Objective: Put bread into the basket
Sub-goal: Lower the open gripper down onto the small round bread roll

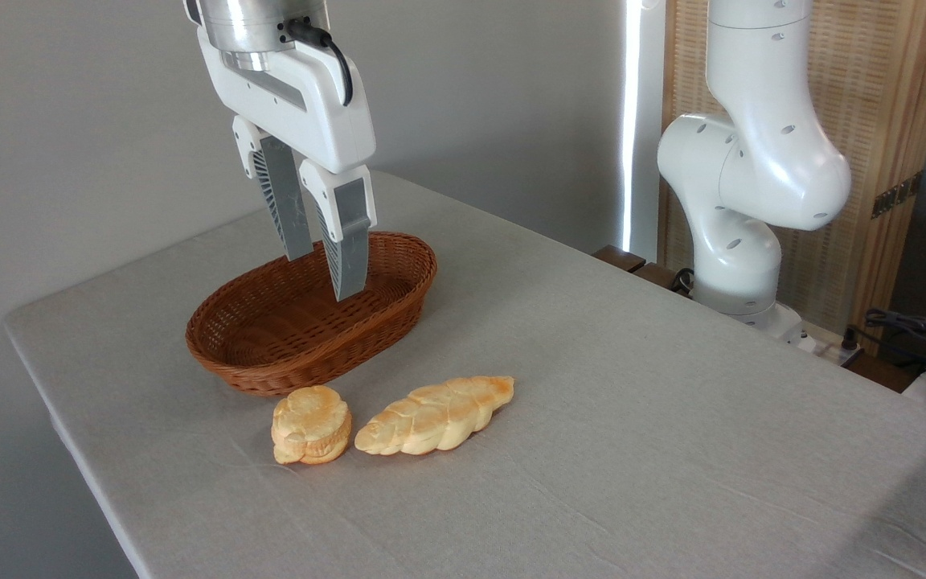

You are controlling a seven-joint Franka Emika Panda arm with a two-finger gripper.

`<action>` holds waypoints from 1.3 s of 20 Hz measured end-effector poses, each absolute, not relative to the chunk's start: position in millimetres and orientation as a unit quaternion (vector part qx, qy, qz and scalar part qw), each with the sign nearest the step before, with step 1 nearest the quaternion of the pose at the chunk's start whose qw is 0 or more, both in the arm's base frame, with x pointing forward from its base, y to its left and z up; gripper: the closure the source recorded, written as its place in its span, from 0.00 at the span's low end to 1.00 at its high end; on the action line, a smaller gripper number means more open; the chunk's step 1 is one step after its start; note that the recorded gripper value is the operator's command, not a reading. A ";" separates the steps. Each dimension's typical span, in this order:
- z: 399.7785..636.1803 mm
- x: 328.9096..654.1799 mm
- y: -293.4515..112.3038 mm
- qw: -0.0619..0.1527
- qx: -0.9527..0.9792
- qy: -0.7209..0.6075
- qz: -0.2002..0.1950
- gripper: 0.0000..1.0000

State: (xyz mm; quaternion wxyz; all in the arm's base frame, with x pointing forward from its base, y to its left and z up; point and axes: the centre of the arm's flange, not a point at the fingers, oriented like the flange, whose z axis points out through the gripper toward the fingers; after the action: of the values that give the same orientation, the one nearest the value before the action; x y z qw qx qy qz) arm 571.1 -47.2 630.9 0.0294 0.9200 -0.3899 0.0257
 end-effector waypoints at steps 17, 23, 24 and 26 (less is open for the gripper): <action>559.0 560.6 -50.1 0.039 0.917 -0.398 -0.005 0.00; 494.1 550.9 -57.2 0.024 0.915 -0.402 0.031 0.00; 489.5 550.7 -61.6 0.020 0.913 -0.405 0.041 0.00; 481.6 550.4 -72.3 0.017 0.910 -0.410 0.062 0.00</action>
State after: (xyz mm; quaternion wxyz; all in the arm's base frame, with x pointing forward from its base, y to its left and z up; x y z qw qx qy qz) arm 550.4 -72.3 481.6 0.0174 0.9099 -0.4098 0.0624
